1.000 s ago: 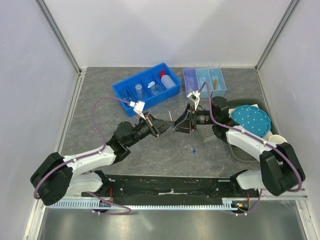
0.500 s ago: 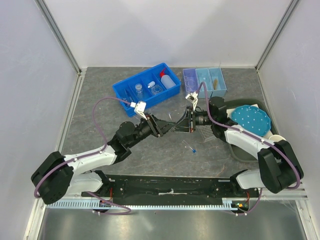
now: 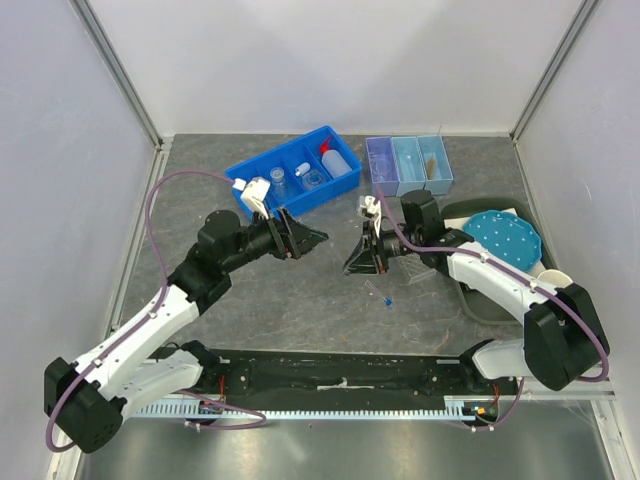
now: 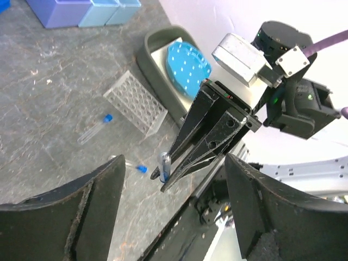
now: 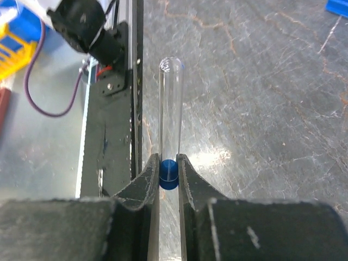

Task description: Organize the chemistry lab equipment

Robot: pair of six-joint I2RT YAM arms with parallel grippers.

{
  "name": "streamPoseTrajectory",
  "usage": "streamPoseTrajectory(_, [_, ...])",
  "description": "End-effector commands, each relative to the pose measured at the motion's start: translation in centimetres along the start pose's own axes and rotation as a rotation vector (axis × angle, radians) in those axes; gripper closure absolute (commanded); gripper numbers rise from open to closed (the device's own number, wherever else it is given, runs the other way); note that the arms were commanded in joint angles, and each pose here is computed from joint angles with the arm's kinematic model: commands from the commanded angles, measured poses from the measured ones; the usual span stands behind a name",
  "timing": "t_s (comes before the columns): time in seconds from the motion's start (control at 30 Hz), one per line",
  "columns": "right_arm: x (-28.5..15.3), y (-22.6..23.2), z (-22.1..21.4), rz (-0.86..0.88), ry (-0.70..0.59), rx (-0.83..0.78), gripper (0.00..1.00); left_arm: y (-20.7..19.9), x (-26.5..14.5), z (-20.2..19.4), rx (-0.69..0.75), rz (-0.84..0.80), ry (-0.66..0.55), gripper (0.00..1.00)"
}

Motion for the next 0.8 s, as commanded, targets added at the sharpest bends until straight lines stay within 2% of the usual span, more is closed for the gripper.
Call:
streamPoseTrajectory(0.0, [0.1, 0.7, -0.6, 0.039, 0.09, -0.165, 0.9, -0.8, -1.3, -0.5, 0.029, -0.046, 0.207, 0.17])
streamPoseTrajectory(0.13, [0.5, 1.1, -1.2, 0.076, 0.122, -0.198, 0.9, -0.9, -0.6, -1.4, -0.014, -0.111, 0.278, 0.08])
streamPoseTrajectory(0.33, [0.5, 1.2, -1.4, 0.089, 0.134, -0.211, 0.89, -0.3, 0.6, -2.9, -0.066, -0.146, 0.368, 0.1])
streamPoseTrajectory(0.53, [0.6, 1.2, -1.5, 0.097, 0.141, -0.205, 0.89, -0.3, 1.9, -4.0, -0.092, -0.172, 0.408, 0.27])
streamPoseTrajectory(0.63, [0.7, 1.2, -1.5, 0.1, 0.145, -0.202, 0.89, -0.4, 2.5, -4.4, -0.103, -0.183, 0.431, 0.41])
streamPoseTrajectory(0.77, [0.9, 1.1, -1.6, 0.1, 0.152, -0.196, 0.89, -0.7, 3.2, -5.0, -0.11, -0.189, 0.462, 0.47])
Point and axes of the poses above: each gripper's point midway between its finger pads, its own x axis out along the fingers, its own y axis along the line the jaws close on, z = x × y, the point moved 8 cm from there along -x, back along the fingers, and after that the axes turned 13 degrees about x, right-handed, at the moved point
